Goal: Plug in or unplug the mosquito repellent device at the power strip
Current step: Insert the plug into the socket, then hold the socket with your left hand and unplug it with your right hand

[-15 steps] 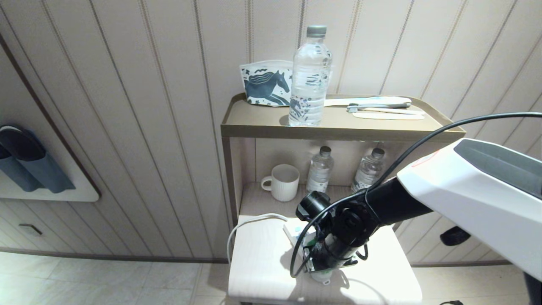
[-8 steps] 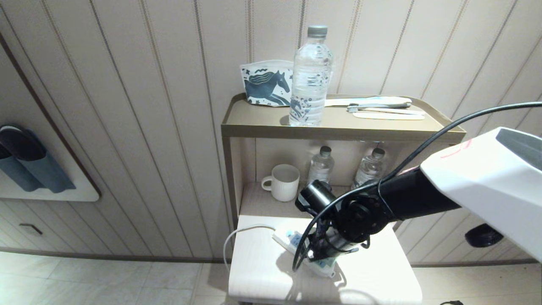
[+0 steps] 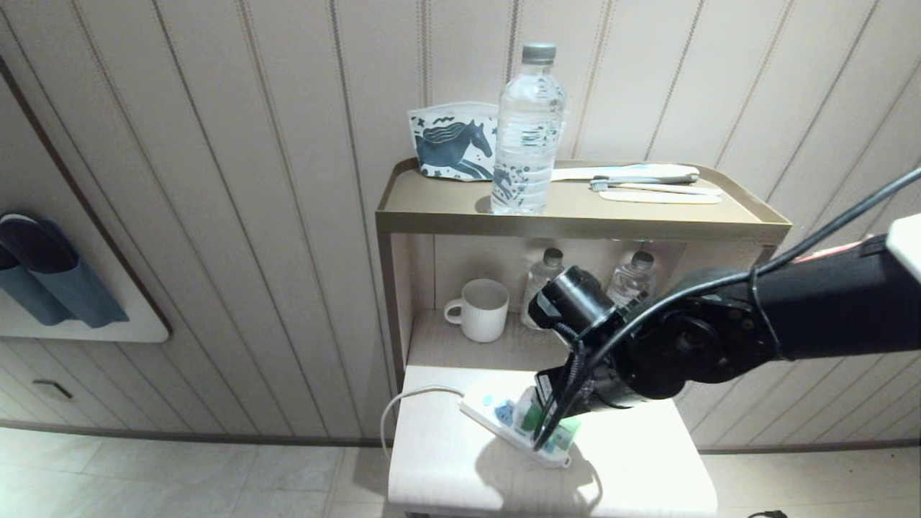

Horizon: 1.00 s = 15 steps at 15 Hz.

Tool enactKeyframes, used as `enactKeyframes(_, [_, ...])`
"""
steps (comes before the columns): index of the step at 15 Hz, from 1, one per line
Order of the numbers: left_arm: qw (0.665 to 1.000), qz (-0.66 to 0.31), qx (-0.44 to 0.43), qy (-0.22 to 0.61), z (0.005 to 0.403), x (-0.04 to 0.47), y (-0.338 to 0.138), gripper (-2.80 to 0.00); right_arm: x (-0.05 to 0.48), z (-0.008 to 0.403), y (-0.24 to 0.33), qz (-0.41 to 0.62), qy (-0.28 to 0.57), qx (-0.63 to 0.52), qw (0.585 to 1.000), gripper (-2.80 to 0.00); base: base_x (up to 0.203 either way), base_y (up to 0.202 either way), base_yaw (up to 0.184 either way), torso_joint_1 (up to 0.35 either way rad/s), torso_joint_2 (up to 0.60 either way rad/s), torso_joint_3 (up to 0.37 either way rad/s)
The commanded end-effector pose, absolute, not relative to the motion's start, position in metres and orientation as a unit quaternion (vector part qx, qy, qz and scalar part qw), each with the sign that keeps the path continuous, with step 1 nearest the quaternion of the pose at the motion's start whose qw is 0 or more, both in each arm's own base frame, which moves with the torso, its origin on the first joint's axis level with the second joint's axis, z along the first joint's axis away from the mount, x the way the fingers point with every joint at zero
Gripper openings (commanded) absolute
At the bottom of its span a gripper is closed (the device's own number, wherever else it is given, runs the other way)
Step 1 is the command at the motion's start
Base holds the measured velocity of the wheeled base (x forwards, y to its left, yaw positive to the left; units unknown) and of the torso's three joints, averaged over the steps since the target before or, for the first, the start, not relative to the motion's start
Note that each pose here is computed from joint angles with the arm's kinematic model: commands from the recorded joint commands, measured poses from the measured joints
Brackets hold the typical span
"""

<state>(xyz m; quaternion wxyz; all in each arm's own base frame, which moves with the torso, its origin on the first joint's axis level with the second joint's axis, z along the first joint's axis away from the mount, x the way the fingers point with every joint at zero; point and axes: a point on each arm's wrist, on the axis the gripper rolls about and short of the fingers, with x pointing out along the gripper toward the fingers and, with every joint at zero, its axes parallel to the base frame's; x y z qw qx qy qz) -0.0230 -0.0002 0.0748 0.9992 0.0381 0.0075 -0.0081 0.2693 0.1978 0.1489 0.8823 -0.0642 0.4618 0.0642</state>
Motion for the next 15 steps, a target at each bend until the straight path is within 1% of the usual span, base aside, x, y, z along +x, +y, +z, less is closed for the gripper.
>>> enactKeyframes(1, [0.999,-0.008,0.038,0.007,0.075,-0.023,0.000,-2.80,0.250,0.182,0.188,0.077,0.425,-0.048,0.901,-2.80,0.000,0.000,0.000,0.000,0.00,0.000])
enactKeyframes(4, [0.999,-0.008,0.038,0.007,0.075,-0.023,0.000,-2.80,0.221,0.202,0.181,0.095,0.411,-0.049,0.905,-2.80,0.000,0.000,0.000,0.000,0.00,0.000])
enactKeyframes(8, [0.999,-0.008,0.038,0.007,0.075,-0.023,0.000,-2.80,0.164,0.221,0.141,0.066,0.375,-0.049,0.923,-2.80,0.000,0.000,0.000,0.000,0.00,0.000])
enactKeyframes(10, [0.999,-0.008,0.038,0.007,0.075,-0.023,0.000,-2.80,0.134,0.226,0.109,0.031,0.340,-0.033,0.939,-2.80,0.000,0.000,0.000,0.000,0.00,0.000])
enactKeyframes(12, [0.999,-0.008,0.038,0.007,0.075,-0.023,0.000,-2.80,0.108,0.229,0.066,-0.031,0.301,0.009,0.953,-2.80,0.000,0.000,0.000,0.000,0.00,0.000])
enactKeyframes(15, [0.999,-0.008,0.038,0.007,0.075,-0.023,0.000,-2.80,0.060,0.213,0.015,-0.127,0.254,0.060,0.957,-2.80,0.000,0.000,0.000,0.000,0.00,0.000])
